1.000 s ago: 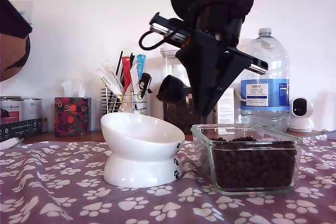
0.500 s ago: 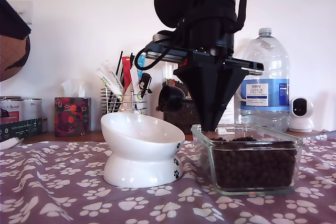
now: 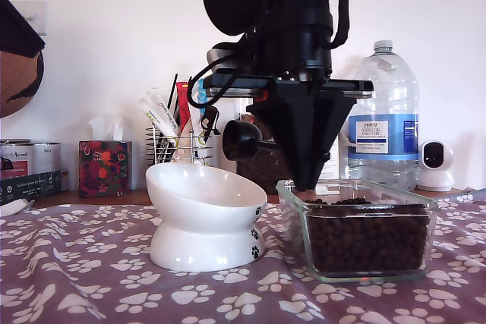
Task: Measure one spoon of cat food and pour it into the food bowl
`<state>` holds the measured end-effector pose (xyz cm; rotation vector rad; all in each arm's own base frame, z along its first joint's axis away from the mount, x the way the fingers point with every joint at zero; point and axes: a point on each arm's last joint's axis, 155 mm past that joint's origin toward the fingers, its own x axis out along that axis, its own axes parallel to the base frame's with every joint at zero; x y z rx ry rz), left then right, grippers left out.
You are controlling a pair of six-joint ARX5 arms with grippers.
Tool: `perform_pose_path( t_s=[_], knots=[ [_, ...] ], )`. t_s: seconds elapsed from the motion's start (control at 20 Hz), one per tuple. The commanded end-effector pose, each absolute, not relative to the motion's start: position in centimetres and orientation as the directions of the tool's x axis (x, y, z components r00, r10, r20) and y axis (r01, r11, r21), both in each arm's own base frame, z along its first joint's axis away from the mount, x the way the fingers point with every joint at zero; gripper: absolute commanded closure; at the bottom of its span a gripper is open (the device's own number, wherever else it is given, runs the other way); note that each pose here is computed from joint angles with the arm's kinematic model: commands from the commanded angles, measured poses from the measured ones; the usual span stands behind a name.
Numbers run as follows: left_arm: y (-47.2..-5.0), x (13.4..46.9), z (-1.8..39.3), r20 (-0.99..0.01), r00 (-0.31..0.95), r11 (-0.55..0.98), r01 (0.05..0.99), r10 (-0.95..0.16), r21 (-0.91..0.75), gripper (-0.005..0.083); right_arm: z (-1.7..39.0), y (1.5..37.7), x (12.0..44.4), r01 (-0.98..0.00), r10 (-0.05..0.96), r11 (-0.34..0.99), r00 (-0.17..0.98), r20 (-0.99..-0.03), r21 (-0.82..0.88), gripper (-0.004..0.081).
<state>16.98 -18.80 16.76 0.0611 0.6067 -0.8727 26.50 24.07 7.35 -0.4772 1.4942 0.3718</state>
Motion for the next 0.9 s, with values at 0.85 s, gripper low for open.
perform_pose_path(
  t_s=[0.85],
  knots=[
    [-18.9,16.9,17.1,-0.516,0.484,0.65,0.732,-0.707,-0.204,0.0795,6.7,21.6,29.0,-0.602,-0.352,0.658,0.284,-0.892,-0.452,0.0783]
  ],
)
